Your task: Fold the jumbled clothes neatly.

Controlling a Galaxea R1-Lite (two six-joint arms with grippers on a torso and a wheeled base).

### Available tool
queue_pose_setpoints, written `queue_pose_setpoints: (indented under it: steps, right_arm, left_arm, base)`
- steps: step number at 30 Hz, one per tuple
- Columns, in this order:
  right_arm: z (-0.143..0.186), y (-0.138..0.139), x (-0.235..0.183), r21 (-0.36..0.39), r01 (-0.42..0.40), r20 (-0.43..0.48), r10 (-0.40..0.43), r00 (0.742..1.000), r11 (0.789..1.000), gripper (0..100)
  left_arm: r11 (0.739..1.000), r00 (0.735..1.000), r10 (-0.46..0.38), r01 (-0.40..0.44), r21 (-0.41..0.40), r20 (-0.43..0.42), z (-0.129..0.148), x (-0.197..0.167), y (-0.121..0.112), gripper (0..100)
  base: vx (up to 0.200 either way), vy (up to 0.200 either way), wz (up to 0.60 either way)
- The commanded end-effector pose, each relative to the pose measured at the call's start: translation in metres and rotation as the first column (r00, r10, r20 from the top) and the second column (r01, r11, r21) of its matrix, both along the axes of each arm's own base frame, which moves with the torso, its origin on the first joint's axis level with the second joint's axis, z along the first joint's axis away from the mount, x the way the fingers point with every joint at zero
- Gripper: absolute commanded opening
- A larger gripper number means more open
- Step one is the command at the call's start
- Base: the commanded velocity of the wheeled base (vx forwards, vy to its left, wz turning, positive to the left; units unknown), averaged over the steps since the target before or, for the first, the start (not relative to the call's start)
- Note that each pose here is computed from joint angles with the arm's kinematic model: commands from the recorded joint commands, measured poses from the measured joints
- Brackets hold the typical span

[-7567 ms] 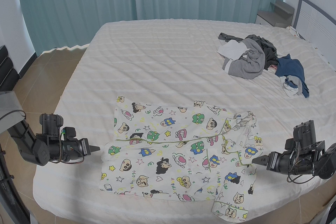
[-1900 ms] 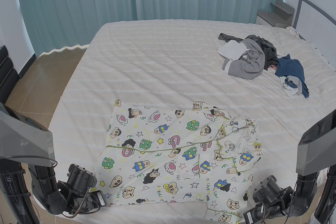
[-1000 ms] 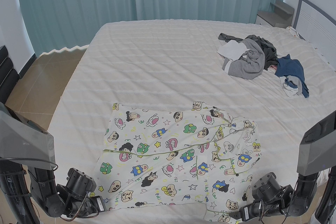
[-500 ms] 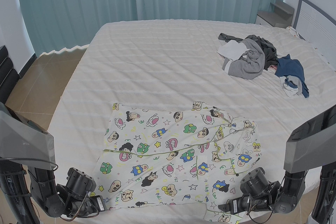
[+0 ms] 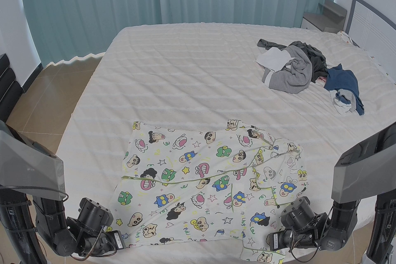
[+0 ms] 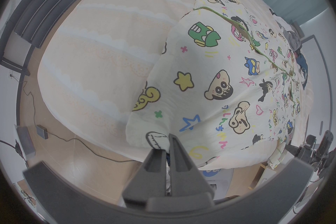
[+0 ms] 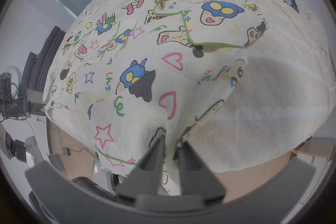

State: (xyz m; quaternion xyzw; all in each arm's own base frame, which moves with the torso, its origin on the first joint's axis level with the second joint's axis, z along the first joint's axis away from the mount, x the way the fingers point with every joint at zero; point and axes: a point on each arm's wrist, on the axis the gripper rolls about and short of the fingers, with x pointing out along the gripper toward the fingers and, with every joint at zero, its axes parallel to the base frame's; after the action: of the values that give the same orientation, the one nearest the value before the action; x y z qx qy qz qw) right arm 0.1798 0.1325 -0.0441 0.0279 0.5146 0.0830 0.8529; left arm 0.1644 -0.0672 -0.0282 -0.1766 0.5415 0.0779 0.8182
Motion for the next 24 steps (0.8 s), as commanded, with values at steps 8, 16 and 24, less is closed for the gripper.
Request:
queue_pose_setpoints:
  steps: [8,16,24]
  right_arm:
    - [0.002,-0.013,-0.019,-0.06,-0.04,-0.046,0.037,0.998,0.997,0]
    - [0.002,-0.025,-0.035,-0.113,-0.075,-0.1,0.063,0.993,0.991,0]
    - [0.002,-0.027,-0.045,-0.131,-0.111,-0.123,0.095,0.988,0.985,0]
  left_arm:
    - [0.998,0.999,-0.043,0.044,0.033,-0.025,-0.001,-0.007,0.003,0]
    - [0.994,0.995,-0.087,0.09,0.061,-0.046,-0.002,-0.01,0.005,0]
    - [0.986,0.985,-0.122,0.134,0.095,-0.124,-0.005,-0.017,0.007,0]
  base:
    - [0.0,0.0,0.0]
    - [0.0,0.0,0.0]
    - [0.0,0.0,0.0]
